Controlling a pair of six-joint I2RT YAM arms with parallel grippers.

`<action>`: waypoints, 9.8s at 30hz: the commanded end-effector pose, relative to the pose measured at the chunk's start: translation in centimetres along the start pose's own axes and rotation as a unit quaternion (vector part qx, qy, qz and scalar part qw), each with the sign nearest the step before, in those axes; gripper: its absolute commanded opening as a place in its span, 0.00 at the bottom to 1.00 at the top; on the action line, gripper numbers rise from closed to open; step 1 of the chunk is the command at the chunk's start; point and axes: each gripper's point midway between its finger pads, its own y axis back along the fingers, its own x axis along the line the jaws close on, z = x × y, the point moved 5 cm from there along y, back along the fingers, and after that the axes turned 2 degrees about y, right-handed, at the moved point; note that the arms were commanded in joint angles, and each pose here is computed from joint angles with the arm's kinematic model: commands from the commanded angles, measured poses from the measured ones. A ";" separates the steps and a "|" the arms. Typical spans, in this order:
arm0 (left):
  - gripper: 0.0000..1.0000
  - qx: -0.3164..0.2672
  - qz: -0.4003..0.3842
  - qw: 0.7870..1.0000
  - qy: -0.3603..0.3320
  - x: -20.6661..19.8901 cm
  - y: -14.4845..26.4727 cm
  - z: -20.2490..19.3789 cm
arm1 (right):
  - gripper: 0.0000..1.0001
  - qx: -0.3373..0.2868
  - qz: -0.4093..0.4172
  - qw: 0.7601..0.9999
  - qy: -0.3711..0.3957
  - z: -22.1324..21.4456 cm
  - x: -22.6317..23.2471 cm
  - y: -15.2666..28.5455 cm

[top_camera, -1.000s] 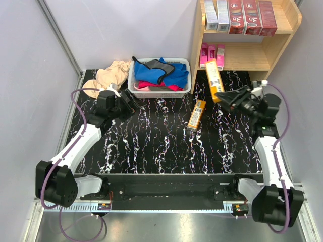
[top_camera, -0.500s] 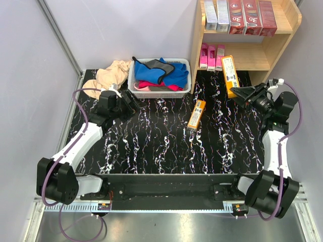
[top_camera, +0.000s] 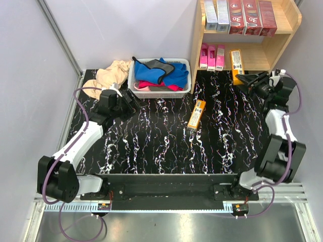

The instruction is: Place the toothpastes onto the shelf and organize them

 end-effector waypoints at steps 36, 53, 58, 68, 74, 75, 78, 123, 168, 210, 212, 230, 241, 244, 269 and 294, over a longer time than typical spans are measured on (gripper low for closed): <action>0.99 -0.011 -0.041 0.999 -0.023 -2.6 0.4 1.3 | 0.50 0.027 -0.025 0.998 -0.050 4.2 -6.2 -14.6; 0.99 -0.003 -0.049 0.999 -0.023 -2.3 0.6 0.6 | 1.00 -0.001 -0.002 1.000 -0.019 3.2 -3.5 -11.8; 0.99 -0.005 -0.052 0.998 -0.027 -2.5 0.6 0.6 | 1.00 -0.030 0.029 0.999 -0.010 3.2 -1.3 -10.2; 0.99 0.004 -0.048 0.997 -0.063 -3.9 0.0 -0.1 | 1.00 -0.036 0.041 0.998 0.016 0.5 1.8 -6.3; 0.99 0.045 -0.028 0.992 -0.111 -5.8 -2.7 -2.5 | 1.00 -0.035 0.007 0.998 0.044 -2.6 1.7 -2.9; 0.99 0.046 -0.023 0.991 -0.124 -6.1 -3.1 -2.8 | 1.00 -0.037 0.007 0.998 0.050 -3.2 2.4 -2.0; 0.99 0.048 0.002 0.986 -0.161 -7.3 -4.6 -4.4 | 1.00 -0.037 -0.009 0.997 0.061 -4.7 2.2 -0.4; 0.99 0.139 0.056 0.926 -0.348 -12.3 -24.4 -17.2 | 1.00 0.034 -0.183 0.981 0.058 -16.6 -7.9 9.5; 0.50 0.028 -0.183 0.981 -0.050 -15.7 -5.6 -4.2 | 1.00 0.035 -0.156 0.975 0.155 -13.7 -1.4 4.7; 0.51 -0.052 -0.208 0.974 0.073 -9.2 0.6 1.5 | 0.82 0.143 -0.024 0.921 0.362 -35.4 8.7 -6.7; 0.51 -0.050 -0.210 0.974 0.072 -9.3 0.6 1.5 | 0.81 0.138 -0.025 0.922 0.361 -35.4 8.8 -7.1; 0.55 -0.037 -0.213 0.975 0.056 -9.3 1.0 1.6 | 0.48 0.137 -0.037 0.918 0.370 -36.2 8.6 -9.3; 0.58 -0.029 -0.217 0.975 0.050 -9.3 1.6 1.3 | 0.56 0.136 -0.034 0.915 0.379 -36.5 8.6 -10.2; 0.58 -0.026 -0.219 0.974 0.049 -9.4 1.6 1.2 | 0.49 0.136 -0.035 0.915 0.379 -36.4 8.4 -10.0; 0.99 -0.099 -0.057 0.992 -0.059 -6.5 4.2 3.2 | 0.41 0.146 -0.016 0.948 0.283 -30.2 7.2 -7.3; 0.99 -0.067 -0.035 0.996 -0.049 -4.4 2.1 1.8 | 0.40 0.066 0.219 0.974 0.004 -8.9 3.5 2.6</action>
